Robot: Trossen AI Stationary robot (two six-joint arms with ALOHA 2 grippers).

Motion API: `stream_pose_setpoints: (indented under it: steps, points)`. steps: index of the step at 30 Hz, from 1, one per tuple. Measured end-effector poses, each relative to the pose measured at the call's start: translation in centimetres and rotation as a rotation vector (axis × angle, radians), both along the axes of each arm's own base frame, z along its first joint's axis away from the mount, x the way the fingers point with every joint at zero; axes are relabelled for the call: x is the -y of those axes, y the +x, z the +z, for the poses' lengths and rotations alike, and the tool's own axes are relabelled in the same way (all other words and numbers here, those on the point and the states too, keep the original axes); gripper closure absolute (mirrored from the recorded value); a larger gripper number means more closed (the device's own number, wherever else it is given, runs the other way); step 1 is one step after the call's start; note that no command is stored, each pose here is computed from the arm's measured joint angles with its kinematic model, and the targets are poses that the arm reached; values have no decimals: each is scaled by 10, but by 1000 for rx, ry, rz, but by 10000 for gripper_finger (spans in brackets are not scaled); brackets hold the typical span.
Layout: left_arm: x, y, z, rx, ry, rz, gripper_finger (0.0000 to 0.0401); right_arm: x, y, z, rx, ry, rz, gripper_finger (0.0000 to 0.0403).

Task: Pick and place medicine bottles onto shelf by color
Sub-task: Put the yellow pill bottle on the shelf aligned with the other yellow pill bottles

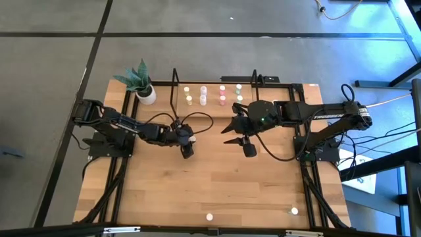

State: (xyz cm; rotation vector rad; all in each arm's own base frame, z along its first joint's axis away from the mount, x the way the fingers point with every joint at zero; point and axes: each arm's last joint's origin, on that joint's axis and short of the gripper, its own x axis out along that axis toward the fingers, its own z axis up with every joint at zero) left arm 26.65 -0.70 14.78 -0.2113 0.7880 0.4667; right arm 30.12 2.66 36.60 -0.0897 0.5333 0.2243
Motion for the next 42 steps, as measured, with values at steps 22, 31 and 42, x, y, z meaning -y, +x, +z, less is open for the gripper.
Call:
stream_pose_setpoints:
  steps: [22,31,42]
  points:
    - [1,-2,14,86,-97,59,311,0,0,0,-1,-2,1,219]
    - [-11,3,76,121,-53,90,310,0,0,0,-1,-3,1,219]
    - [-58,3,141,60,10,280,310,0,0,0,-1,-4,0,219]
